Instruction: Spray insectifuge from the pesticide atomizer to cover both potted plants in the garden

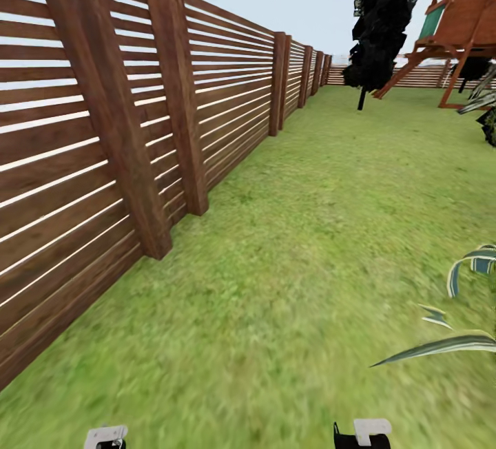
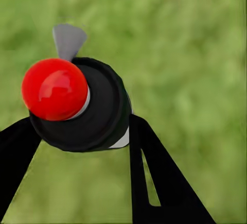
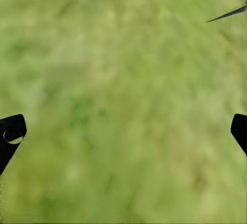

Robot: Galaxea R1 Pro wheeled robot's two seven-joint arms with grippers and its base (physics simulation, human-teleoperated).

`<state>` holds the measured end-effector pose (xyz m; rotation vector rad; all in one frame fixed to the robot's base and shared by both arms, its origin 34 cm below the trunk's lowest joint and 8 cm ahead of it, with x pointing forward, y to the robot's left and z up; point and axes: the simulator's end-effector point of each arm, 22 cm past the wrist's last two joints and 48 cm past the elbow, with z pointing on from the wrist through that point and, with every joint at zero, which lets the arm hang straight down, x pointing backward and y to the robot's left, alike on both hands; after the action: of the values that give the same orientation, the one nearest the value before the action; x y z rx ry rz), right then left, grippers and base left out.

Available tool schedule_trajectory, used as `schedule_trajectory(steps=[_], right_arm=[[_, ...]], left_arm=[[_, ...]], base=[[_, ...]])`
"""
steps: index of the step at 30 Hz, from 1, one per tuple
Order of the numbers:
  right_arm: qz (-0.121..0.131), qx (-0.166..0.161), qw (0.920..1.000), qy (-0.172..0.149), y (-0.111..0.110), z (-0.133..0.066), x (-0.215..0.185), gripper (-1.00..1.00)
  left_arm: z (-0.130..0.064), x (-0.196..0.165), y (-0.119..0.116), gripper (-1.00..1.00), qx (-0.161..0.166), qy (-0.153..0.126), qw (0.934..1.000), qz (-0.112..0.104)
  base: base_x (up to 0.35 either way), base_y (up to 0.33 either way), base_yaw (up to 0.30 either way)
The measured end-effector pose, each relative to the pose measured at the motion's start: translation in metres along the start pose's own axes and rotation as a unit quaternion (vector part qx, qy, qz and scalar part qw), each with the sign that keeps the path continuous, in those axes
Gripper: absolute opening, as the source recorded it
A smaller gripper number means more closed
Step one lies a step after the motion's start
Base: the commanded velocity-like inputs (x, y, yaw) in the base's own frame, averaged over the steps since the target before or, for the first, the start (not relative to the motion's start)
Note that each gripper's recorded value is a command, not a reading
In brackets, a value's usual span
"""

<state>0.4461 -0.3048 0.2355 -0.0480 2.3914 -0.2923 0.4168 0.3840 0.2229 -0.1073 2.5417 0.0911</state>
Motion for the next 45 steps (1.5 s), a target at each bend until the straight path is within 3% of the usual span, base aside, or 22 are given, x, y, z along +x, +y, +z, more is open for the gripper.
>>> schedule_trajectory(steps=[45], right_arm=[[0.000,0.000,1.0000,0.000,0.0006,-0.0001,-0.0004,1.00]], left_arm=[[-0.0001,0.0004,0.0000,-1.00,0.000,0.000,1.0000,0.001]], base=[[0.314,0.174,-0.240]])
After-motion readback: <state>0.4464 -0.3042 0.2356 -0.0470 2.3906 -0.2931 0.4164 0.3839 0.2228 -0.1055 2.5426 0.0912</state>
